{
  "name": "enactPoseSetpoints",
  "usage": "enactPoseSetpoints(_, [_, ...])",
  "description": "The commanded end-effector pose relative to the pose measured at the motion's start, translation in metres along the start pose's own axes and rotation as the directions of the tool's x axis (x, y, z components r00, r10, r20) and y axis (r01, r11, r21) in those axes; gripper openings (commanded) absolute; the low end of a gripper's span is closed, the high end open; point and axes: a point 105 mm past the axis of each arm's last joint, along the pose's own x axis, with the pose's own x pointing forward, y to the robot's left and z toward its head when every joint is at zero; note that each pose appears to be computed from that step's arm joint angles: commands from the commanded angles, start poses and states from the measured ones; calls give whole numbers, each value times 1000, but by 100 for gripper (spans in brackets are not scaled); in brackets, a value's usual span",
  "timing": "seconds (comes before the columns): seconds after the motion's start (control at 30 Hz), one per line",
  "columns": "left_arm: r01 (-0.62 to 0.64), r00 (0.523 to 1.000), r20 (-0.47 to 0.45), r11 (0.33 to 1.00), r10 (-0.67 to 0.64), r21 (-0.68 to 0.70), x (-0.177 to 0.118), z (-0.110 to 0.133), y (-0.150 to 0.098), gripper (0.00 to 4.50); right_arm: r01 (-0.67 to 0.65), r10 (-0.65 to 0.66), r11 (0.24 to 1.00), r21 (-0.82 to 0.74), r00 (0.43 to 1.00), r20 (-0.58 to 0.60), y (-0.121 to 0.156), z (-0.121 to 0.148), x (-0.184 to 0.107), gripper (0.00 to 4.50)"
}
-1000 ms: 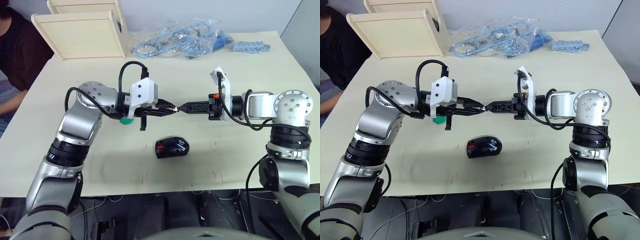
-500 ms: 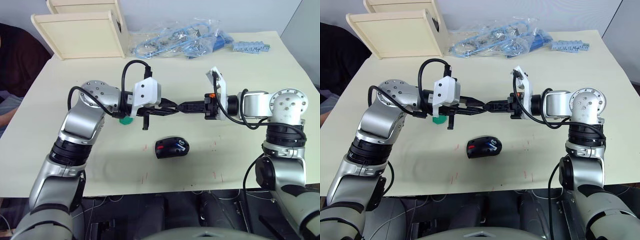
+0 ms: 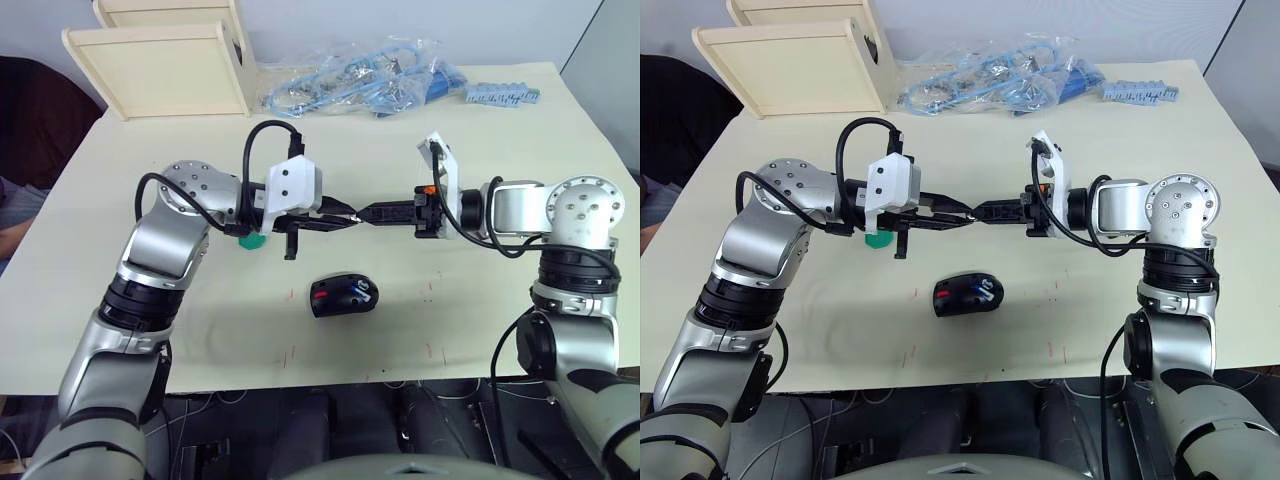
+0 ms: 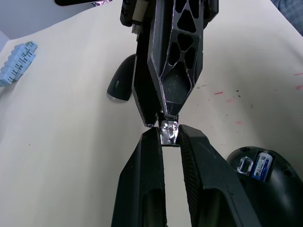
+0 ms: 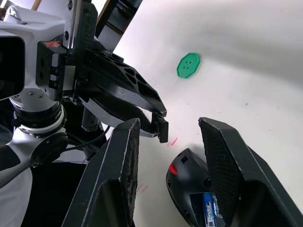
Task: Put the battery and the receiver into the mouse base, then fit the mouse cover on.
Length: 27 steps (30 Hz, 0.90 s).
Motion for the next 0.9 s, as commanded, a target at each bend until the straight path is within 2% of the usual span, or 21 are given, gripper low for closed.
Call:
enactPoseSetpoints(0.03, [-13,1000,8,999,13,53,-3,10,4,0,-25,25,999,-38,1000,-2,9,1,-2,210])
enactPoseSetpoints(0.9, [-14,1000,10,998,14,60,-2,13,5,0,-26,26,999,-39,1000,0,10,3,2,210])
